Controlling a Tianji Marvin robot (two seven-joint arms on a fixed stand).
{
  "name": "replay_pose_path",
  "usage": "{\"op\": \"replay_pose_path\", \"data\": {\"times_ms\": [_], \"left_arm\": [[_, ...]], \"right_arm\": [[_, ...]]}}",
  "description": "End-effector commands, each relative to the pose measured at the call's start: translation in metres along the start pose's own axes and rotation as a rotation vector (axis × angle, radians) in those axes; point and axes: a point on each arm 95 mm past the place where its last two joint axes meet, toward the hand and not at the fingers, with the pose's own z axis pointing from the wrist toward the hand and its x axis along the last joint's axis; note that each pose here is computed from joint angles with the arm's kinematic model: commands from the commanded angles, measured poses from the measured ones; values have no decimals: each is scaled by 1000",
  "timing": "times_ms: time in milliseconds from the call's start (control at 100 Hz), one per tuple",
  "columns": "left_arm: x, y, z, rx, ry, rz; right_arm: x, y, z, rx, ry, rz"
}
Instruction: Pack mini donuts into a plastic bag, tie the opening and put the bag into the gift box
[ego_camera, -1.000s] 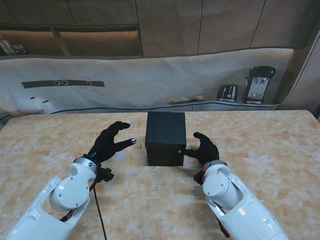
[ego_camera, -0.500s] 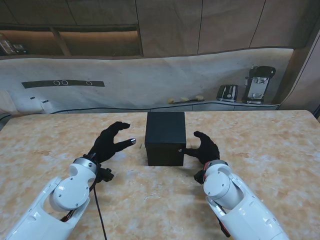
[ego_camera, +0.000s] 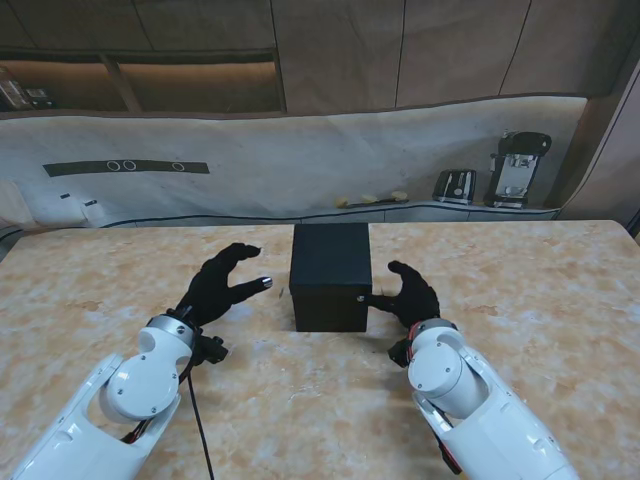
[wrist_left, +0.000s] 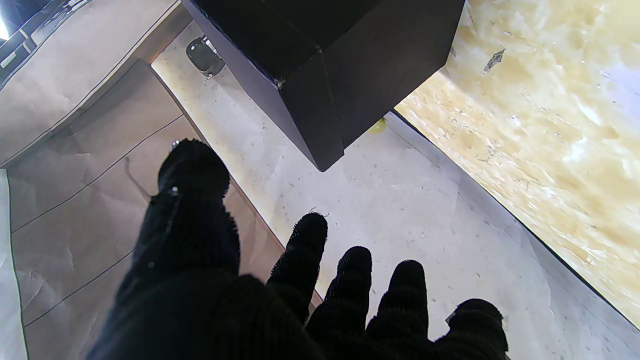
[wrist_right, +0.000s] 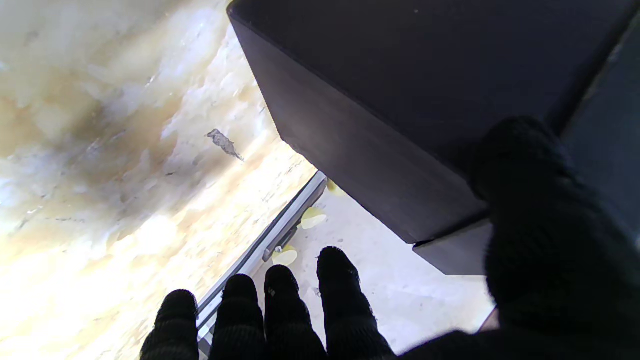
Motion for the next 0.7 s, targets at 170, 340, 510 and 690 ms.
{"op": "replay_pose_path", "data": {"times_ms": [170,340,510,690], "left_arm": [[3,1,3,-15,14,-2],[8,-3,12,-33,41,11],[18,-10,27,-46,81,17],[24,-17,45,-79,104,13]], "right_arm": [[5,-4,-2,18,5,18],[4,-3,-3,18,0,18],[5,-3,-3,18,-4,21],[6,-3,-3,16,-8,26]]}}
